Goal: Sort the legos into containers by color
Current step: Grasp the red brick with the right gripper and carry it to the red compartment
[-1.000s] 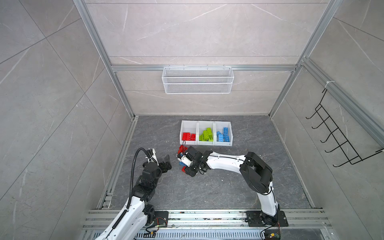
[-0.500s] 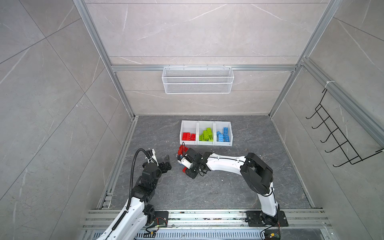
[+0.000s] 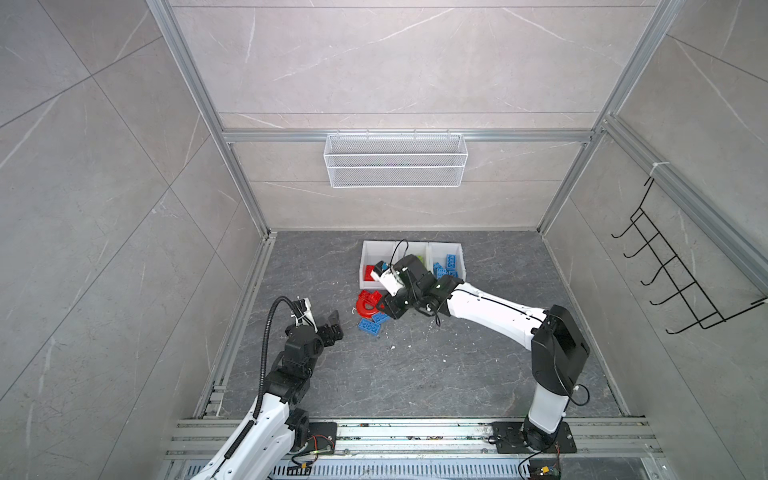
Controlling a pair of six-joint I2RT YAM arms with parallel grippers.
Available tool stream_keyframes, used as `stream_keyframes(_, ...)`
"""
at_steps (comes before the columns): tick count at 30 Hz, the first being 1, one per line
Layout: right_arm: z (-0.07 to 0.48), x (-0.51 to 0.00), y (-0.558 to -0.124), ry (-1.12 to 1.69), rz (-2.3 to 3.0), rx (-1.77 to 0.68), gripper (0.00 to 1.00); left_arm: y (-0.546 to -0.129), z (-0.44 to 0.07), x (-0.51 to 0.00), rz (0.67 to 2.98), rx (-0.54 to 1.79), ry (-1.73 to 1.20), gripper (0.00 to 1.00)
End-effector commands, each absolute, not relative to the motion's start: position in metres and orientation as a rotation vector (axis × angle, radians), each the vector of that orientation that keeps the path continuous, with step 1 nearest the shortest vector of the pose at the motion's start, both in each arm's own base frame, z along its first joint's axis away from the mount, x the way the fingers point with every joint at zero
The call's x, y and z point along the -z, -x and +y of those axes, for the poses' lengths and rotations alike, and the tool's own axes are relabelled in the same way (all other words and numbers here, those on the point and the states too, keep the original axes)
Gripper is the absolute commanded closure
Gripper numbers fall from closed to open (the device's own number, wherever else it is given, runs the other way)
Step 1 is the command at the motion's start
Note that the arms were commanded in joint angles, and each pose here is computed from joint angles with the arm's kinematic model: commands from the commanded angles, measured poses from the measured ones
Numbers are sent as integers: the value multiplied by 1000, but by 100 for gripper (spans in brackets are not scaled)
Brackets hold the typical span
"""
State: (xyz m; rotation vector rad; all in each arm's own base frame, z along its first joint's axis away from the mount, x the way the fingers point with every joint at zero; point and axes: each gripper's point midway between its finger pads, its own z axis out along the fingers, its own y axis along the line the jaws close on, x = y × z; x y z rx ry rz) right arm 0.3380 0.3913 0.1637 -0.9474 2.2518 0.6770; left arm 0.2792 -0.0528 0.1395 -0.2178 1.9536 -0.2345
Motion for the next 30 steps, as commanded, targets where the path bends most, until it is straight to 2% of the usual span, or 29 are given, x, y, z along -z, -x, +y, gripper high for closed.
stream_keyframes(1,403,-169,-375,835,2234,-750,85,-284,-52,-149,1911,245,230,0)
stream_keyframes(9,413,-159,-447,704,2247,-662,85,-284,-53,-150,1918,245,222,0)
stream_keyframes(16,411,-142,-482,595,2262,-652,84,-282,-52,-151,1907,246,230,0)
stream_keyframes(20,403,-131,-500,525,2279,-615,79,-283,-53,-151,1909,248,228,0)
stream_keyframes(25,404,-125,-510,508,2311,-588,68,-285,-55,-150,1914,253,218,0)
stream_keyframes(28,404,-128,-512,500,2334,-583,50,-285,-55,-150,1915,254,215,0)
stream_keyframes(30,403,-138,-508,502,2337,-586,42,-285,-55,-150,1914,253,216,0)
